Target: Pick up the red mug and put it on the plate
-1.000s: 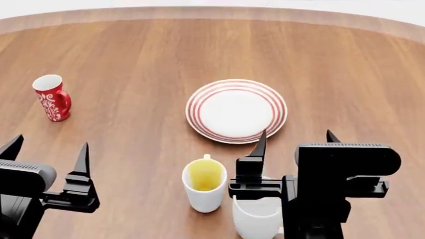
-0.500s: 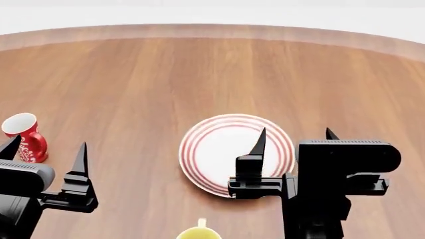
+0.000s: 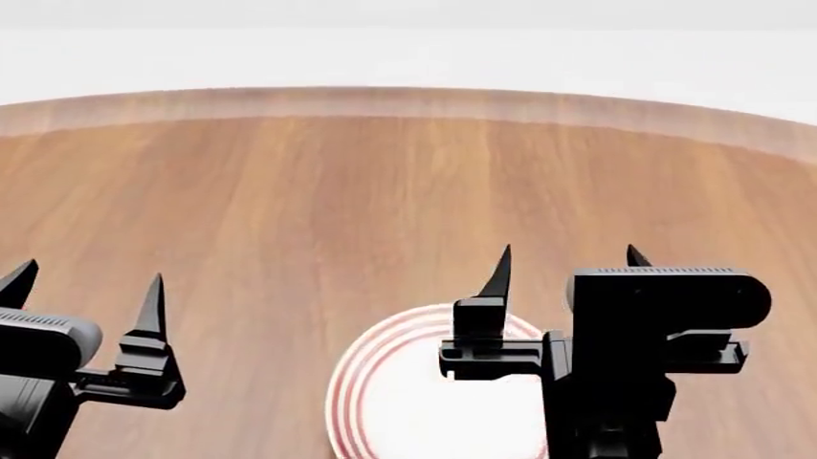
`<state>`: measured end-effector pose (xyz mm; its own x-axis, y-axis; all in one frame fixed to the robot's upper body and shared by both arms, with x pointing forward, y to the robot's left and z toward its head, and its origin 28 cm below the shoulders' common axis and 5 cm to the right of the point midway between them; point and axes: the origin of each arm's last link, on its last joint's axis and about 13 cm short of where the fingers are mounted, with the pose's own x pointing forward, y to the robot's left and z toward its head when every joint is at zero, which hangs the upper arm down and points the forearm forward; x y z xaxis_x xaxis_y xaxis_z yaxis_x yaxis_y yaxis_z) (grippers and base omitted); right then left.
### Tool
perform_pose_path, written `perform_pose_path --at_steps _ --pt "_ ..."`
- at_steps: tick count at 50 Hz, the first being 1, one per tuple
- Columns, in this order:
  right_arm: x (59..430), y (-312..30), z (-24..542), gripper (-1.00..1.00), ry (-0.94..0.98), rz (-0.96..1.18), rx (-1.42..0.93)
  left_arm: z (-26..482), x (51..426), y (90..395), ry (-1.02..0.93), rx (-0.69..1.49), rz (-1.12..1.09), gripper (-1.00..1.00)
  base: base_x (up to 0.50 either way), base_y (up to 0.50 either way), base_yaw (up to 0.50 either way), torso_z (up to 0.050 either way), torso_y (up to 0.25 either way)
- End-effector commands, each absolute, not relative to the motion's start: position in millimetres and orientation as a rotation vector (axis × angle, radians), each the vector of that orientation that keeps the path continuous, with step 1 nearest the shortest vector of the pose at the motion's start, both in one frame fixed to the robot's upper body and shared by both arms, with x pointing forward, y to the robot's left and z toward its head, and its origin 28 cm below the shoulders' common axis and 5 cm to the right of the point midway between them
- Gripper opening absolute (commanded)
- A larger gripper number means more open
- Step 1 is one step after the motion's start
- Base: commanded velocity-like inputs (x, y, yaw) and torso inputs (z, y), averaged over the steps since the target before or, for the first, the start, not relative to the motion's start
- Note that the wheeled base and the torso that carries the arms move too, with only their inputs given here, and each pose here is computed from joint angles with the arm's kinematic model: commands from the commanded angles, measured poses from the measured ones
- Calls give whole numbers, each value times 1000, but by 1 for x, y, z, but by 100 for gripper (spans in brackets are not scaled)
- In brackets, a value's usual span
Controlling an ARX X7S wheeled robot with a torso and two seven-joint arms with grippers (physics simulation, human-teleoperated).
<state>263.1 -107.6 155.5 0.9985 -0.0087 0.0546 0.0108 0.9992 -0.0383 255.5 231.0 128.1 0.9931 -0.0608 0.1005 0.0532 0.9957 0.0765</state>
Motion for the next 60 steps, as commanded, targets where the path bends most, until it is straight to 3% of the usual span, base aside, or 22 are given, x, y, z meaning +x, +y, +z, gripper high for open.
perform_pose_path --at_steps 1,7,24,35,60 --pt "264 -107 155 100 -51 -6 -40 127 255 231 -102 72 -56 100 500 0 0 0 0" --pt "264 -107 154 100 -57 -8 -39 126 255 232 -101 71 -55 100 441 0 0 0 2" --pt "264 -107 152 100 -45 -21 -49 121 258 234 -63 68 -36 100 0 0 0 0 0" --pt "266 -107 148 100 -36 -23 -47 87 273 245 106 -127 326 100 0 0 0 0 0" --pt "267 -107 146 100 -27 -22 -47 42 279 255 276 -220 424 100 0 0 0 0 0"
